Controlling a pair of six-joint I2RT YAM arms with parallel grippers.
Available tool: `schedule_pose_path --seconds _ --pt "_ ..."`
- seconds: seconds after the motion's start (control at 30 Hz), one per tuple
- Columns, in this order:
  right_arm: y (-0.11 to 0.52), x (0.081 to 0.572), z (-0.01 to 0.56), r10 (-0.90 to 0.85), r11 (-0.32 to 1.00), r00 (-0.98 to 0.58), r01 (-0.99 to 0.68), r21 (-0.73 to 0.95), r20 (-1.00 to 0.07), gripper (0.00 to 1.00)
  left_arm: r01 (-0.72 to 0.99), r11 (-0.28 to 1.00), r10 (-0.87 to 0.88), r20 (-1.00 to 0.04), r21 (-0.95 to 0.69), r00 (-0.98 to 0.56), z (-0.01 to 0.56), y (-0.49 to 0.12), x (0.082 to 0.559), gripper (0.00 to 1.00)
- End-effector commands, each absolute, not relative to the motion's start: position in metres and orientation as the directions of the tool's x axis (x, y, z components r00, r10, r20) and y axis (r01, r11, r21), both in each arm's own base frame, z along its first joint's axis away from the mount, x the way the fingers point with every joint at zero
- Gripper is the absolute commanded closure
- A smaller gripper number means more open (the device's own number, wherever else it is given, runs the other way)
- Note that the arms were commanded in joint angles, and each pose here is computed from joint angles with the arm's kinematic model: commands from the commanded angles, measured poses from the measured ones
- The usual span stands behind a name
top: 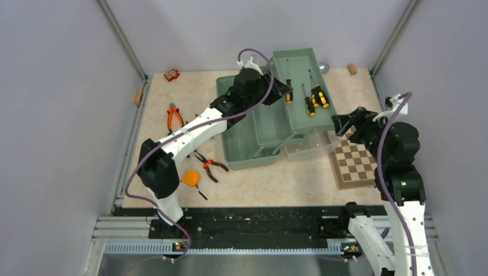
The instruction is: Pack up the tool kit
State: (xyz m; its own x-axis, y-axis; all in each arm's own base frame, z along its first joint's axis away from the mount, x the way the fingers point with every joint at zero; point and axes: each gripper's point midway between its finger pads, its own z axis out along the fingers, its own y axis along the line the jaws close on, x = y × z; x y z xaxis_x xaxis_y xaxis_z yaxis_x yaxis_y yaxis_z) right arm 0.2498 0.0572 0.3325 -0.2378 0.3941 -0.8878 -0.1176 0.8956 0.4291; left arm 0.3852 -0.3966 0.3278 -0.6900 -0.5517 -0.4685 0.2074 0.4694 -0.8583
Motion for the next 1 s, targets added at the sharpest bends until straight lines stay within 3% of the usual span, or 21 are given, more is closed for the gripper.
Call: schedule_pose_path --seconds 0.0,0.23,0.33,0.63,0.83,0.97 --pt "0.062 0.246 0.344 0.398 0.889 -0.208 -0.154 0.431 -0.894 0.2 0.246 0.397 -0.589 -0.451 -0.884 -0.671 0.353 -0.424 0.392 0.86" --pt "0.061 0.246 0.343 0.384 0.896 -0.207 -0.15 0.417 -0.9 0.2 0.248 0.45 -0.554 -0.486 -0.858 -0.676 0.337 -0.438 0.396 0.48" --pt "0.06 0.246 0.342 0.382 0.898 -0.206 -0.146 0.415 -0.901 0.2 0.258 0.486 -0.536 -0.518 -0.835 -0.666 0.336 -0.433 0.395 0.38" --pt "0.058 0.249 0.339 0.373 0.905 -0.208 -0.134 0.404 -0.904 0.2 0.284 0.646 -0.506 -0.676 -0.708 -0.536 0.347 -0.379 0.388 0.34" --pt "0.053 0.252 0.339 0.35 0.919 -0.198 -0.115 0.377 -0.915 0.2 0.152 0.811 -0.455 -0.772 -0.565 -0.445 0.326 -0.288 0.371 0.26" --pt "0.051 0.255 0.336 0.341 0.924 -0.204 -0.106 0.367 -0.918 0.19 0.014 0.854 -0.468 -0.778 -0.521 -0.419 0.301 -0.215 0.35 0.19"
